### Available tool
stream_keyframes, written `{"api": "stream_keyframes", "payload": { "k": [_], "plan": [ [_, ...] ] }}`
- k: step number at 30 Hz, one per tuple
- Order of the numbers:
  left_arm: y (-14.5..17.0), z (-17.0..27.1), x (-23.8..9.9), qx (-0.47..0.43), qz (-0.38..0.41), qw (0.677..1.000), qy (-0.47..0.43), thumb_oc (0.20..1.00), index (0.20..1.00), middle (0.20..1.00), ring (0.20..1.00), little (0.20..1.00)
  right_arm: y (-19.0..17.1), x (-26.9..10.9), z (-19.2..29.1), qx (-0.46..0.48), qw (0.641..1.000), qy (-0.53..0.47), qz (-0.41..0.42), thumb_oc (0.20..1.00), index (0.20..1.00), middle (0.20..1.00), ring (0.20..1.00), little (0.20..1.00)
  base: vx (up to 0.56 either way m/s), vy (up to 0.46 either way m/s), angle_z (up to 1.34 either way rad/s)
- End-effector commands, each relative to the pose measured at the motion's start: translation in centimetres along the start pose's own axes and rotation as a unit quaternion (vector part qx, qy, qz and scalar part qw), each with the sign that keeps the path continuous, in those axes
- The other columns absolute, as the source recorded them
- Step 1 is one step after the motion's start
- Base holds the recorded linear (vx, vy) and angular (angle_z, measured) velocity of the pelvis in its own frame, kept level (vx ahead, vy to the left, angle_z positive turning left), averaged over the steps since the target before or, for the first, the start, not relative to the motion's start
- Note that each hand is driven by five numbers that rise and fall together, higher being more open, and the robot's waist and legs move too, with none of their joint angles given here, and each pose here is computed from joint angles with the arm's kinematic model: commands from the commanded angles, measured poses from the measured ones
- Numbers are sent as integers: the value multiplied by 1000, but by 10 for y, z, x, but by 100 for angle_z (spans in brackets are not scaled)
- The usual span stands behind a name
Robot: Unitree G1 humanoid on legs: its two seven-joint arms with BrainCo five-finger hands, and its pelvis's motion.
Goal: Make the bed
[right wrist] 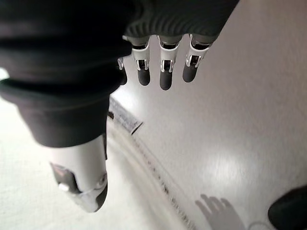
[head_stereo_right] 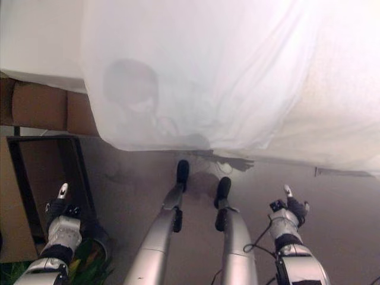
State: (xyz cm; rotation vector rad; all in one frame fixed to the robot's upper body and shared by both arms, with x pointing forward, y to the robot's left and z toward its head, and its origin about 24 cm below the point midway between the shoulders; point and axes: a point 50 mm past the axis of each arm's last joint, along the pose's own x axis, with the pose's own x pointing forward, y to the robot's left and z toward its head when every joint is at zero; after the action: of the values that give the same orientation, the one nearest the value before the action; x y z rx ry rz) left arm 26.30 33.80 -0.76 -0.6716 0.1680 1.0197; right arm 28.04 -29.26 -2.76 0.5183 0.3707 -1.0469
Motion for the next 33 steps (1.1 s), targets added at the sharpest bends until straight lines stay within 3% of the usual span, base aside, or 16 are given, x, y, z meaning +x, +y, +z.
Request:
{"api": "stream_keyframes", "payload": {
  "k": [1,4,6,7,13,15,16,18,19,20,24,26,27,29,33],
  "plan": [
    [34,-2,-5,182,26,981,-63,1000,1000,1000,1000,1000,-55,15,21,-61,995,-70,-47,1000,1000,1000,1000,1000,-37,-45,-5],
    [43,-9,-8,261,3,963,-63,1000,1000,1000,1000,1000,-66,18,25,-120,989,-84,-30,1000,1000,1000,1000,1000,-54,-81,-11],
    [54,-17,-13,330,-40,942,-54,1000,1000,1000,1000,1000,-75,21,31,-217,971,-95,16,1000,1000,1000,1000,1000,-58,-175,-9],
    [49,-15,-13,440,-94,890,-72,1000,1000,1000,1000,1000,-74,21,31,-276,955,-96,59,1000,1000,1000,1000,1000,-25,-122,-15],
    [100,-42,-20,505,-98,857,38,1000,1000,1000,1000,1000,-99,20,13,-379,918,-53,100,1000,1000,1000,1000,1000,30,-159,-22],
    [119,-65,-30,565,-118,811,98,1000,1000,1000,1000,1000,-114,15,-12,-445,887,-5,122,1000,1000,1000,1000,1000,73,-164,-31],
    [119,-65,-30,565,-118,811,98,1000,1000,1000,1000,1000,-114,15,-12,-445,887,-5,122,1000,1000,1000,1000,1000,63,-159,-19],
    [137,-88,-44,606,-133,768,159,1000,1000,1000,1000,1000,-136,8,-39,-494,859,55,126,1000,1000,1000,1000,1000,55,-127,-12],
    [137,-88,-44,606,-133,768,159,1000,1000,1000,1000,1000,-136,8,-39,-494,859,55,126,1000,1000,1000,1000,1000,51,-145,-4],
    [140,-97,-50,598,-142,768,179,1000,1000,1000,1000,1000,-149,1,-57,-535,829,89,134,1000,1000,1000,1000,1000,14,-103,-10],
    [153,-105,-58,626,-139,740,202,1000,1000,1000,1000,1000,-168,-10,-80,-580,791,143,134,1000,1000,1000,1000,1000,47,-73,-20],
    [159,-116,-66,651,-154,708,225,1000,1000,1000,1000,1000,-179,-16,-91,-587,781,173,126,1000,1000,1000,1000,1000,33,-39,-6],
    [159,-127,-74,678,-187,671,237,1000,1000,1000,1000,1000,-191,-23,-102,-593,770,205,116,1000,1000,1000,1000,1000,40,-19,-8],
    [157,-134,-79,687,-206,653,243,1000,1000,1000,1000,1000,-195,-27,-107,-599,761,219,116,1000,1000,1000,1000,1000,40,-10,-4],
    [169,-147,-94,645,-179,683,291,1000,1000,1000,1000,1000,-188,-39,-126,-606,745,236,150,1000,1000,1000,1000,1000,21,-13,1]
  ]
}}
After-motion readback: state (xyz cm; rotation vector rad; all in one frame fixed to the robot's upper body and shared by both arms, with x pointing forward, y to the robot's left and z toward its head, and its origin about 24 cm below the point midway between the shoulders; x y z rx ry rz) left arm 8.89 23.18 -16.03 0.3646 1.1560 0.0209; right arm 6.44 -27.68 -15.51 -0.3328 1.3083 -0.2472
